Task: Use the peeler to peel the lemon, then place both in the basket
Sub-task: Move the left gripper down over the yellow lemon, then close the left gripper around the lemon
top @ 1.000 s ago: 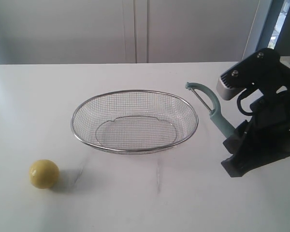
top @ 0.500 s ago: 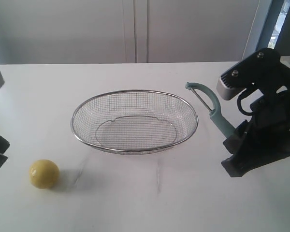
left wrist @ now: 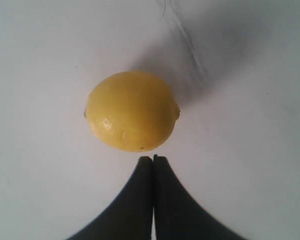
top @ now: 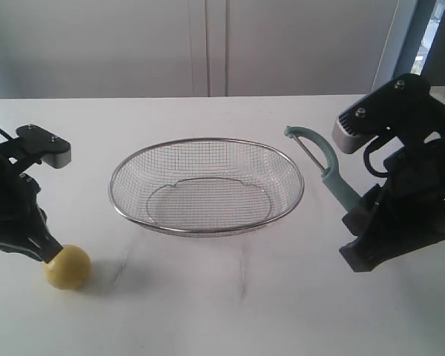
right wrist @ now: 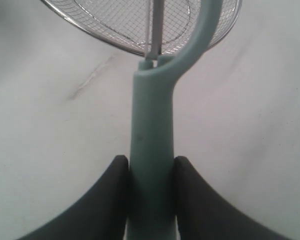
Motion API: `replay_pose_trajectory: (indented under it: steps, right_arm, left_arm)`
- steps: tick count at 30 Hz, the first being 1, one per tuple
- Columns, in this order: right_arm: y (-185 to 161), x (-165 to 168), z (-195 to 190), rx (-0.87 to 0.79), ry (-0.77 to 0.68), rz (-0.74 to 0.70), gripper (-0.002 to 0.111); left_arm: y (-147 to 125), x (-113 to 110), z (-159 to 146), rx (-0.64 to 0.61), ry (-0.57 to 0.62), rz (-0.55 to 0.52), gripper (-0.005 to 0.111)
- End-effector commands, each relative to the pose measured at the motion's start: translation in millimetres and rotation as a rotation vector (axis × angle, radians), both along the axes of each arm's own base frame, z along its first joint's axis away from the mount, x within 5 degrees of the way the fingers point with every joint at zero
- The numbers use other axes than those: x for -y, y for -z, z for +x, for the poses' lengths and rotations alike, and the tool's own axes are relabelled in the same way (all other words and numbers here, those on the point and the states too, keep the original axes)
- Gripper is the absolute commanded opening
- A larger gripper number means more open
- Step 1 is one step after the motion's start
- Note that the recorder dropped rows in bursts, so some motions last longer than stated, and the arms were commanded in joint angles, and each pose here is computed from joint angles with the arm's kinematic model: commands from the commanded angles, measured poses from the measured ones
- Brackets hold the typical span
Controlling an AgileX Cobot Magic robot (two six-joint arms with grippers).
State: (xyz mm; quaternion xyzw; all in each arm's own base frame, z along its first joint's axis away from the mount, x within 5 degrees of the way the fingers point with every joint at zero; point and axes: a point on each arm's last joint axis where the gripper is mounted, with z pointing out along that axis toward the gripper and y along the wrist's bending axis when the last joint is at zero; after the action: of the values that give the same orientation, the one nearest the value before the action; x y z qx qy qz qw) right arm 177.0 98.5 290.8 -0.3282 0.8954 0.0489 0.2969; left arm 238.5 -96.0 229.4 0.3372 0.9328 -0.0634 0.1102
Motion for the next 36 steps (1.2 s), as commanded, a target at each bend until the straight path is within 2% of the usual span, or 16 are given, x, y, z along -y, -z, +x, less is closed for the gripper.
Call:
replay_pose_trajectory:
  steps: [1,5,7,14,17,23,36]
  right_arm:
    - [-1.5,1.2,0.0,0.015,0.009,0.012,0.000]
    - [-1.5,1.2,0.0,0.015,0.009,0.012,0.000]
    - [-1.5,1.2,0.0,0.015,0.009,0.012,0.000]
    - [-1.5,1.2,0.0,0.015,0.009,0.012,0.000]
    - [-1.5,1.2,0.0,0.015,0.009,0.012,0.000]
    - [-1.8,1.1,0.3,0.019,0.009,0.014,0.000]
    - [-1.9,1.0,0.4,0.021,0.009,0.015,0.000]
  left_arm:
    - [1.9,4.2,3.1,0.019,0.047,-0.014,0.000]
    - [1.1,5.2,6.0,0.057,0.070,-0.020,0.013]
    - [0.7,5.5,7.6,0.076,0.066,-0.024,0.024]
    - [0.0,5.9,10.1,0.106,0.075,-0.025,0.074]
    - [3.7,5.0,8.2,0.100,0.075,-0.020,0.085]
    - [7.0,4.8,10.0,0.139,0.065,-0.027,0.086]
    - [7.0,5.1,9.9,0.138,0.063,-0.030,0.086]
